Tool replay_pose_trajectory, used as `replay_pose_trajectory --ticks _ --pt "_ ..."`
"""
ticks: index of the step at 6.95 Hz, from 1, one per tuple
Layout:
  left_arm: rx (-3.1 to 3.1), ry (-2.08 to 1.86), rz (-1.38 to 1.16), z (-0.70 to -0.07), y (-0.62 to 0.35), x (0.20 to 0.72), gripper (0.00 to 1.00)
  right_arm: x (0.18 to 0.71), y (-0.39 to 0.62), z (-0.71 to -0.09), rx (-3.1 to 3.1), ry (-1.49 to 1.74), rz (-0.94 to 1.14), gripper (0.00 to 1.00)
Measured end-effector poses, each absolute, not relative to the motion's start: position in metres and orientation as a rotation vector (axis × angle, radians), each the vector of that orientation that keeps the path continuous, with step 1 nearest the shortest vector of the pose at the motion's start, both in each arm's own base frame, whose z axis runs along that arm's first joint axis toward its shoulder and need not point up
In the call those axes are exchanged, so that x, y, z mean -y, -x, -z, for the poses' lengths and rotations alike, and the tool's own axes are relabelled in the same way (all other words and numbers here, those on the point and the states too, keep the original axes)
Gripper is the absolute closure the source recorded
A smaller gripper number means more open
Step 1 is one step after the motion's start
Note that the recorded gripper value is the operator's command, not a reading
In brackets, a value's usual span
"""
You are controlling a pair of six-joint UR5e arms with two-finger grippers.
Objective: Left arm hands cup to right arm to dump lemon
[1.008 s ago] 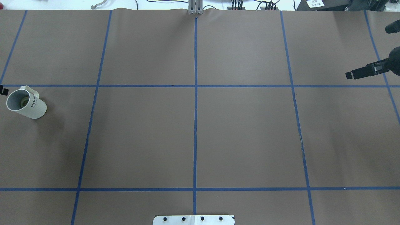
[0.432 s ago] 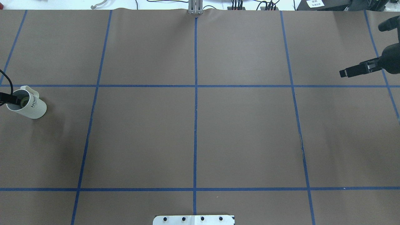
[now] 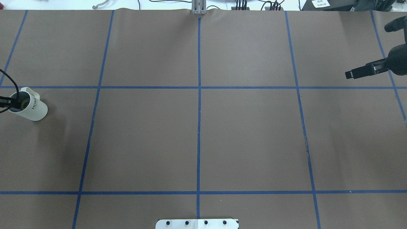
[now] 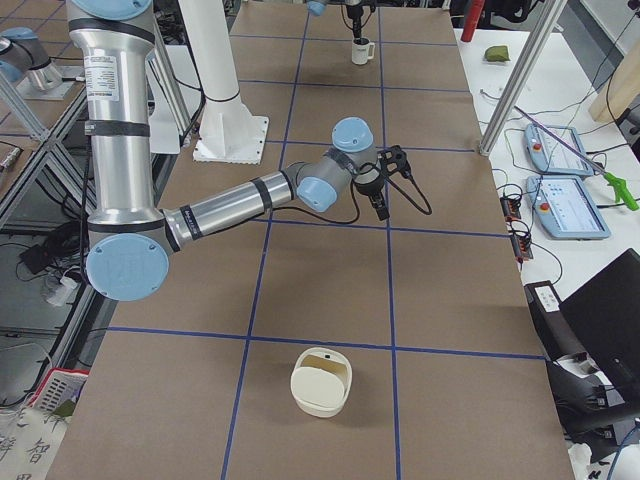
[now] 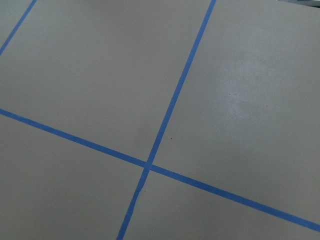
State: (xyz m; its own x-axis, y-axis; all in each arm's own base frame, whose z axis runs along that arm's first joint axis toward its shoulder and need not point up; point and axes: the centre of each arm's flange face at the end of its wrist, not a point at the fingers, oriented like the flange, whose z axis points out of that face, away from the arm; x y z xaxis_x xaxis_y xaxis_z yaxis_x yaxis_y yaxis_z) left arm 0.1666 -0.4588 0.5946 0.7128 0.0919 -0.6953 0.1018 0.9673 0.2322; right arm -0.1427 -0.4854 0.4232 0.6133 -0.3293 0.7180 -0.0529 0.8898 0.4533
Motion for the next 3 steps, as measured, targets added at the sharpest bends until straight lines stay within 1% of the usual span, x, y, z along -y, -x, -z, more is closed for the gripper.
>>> replay_pose_trajectory --ticks 3 --pt "-0.799 -0.272 -0.01 -0.5845 -0.168 0.459 1.0 0.4875 0.1442 -0.4168 0.915 -0.485 0.179 0.0"
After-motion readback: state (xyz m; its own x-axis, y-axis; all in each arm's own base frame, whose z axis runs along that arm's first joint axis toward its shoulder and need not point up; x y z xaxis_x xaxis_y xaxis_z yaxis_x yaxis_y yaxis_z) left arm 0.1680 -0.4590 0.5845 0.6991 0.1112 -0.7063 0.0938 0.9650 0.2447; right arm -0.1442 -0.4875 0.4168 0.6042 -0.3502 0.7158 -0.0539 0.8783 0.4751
